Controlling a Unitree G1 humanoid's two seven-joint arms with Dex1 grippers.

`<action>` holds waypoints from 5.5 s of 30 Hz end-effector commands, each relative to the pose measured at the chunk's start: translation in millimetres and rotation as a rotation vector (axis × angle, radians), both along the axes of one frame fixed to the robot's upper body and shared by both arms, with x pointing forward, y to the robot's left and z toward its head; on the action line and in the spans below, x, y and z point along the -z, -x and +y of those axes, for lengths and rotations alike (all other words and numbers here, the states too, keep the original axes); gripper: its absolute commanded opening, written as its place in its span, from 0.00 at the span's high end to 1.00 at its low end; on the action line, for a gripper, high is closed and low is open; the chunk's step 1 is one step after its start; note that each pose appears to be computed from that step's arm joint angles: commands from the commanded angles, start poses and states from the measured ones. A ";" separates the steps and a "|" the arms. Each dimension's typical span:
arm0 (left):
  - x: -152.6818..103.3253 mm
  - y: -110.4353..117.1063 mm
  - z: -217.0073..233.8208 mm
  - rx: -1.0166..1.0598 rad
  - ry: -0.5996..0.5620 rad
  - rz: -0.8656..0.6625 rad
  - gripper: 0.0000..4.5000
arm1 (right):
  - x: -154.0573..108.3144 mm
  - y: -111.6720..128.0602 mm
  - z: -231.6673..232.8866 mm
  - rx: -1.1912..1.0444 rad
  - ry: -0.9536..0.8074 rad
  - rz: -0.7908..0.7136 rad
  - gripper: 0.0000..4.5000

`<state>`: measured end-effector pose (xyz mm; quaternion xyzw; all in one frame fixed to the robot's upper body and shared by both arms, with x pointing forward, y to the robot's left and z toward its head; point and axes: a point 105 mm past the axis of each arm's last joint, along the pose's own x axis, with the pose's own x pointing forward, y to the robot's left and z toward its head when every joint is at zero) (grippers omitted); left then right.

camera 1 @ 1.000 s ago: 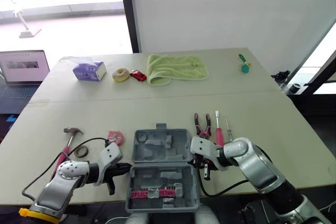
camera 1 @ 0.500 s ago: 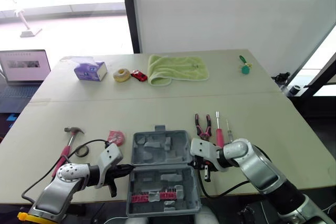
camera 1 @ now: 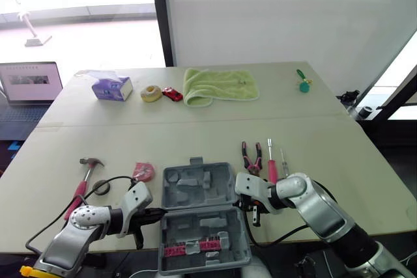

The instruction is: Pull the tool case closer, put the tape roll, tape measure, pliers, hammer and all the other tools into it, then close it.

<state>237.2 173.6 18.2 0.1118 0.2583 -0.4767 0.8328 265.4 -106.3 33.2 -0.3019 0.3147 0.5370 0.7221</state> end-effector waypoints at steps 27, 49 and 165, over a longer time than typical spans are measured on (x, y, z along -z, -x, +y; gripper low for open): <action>-33.9 -19.0 69.0 -0.190 -0.012 -0.157 0.99 | -30.4 7.3 -58.4 0.145 -0.248 -0.036 0.98; -61.3 37.8 231.1 -0.719 -0.109 -0.307 0.00 | -67.0 36.4 -274.9 0.921 -0.573 -0.414 0.01; -74.0 -94.2 -45.9 0.258 -0.081 -0.176 0.99 | -163.1 -8.8 -31.3 0.124 -0.419 -0.192 0.00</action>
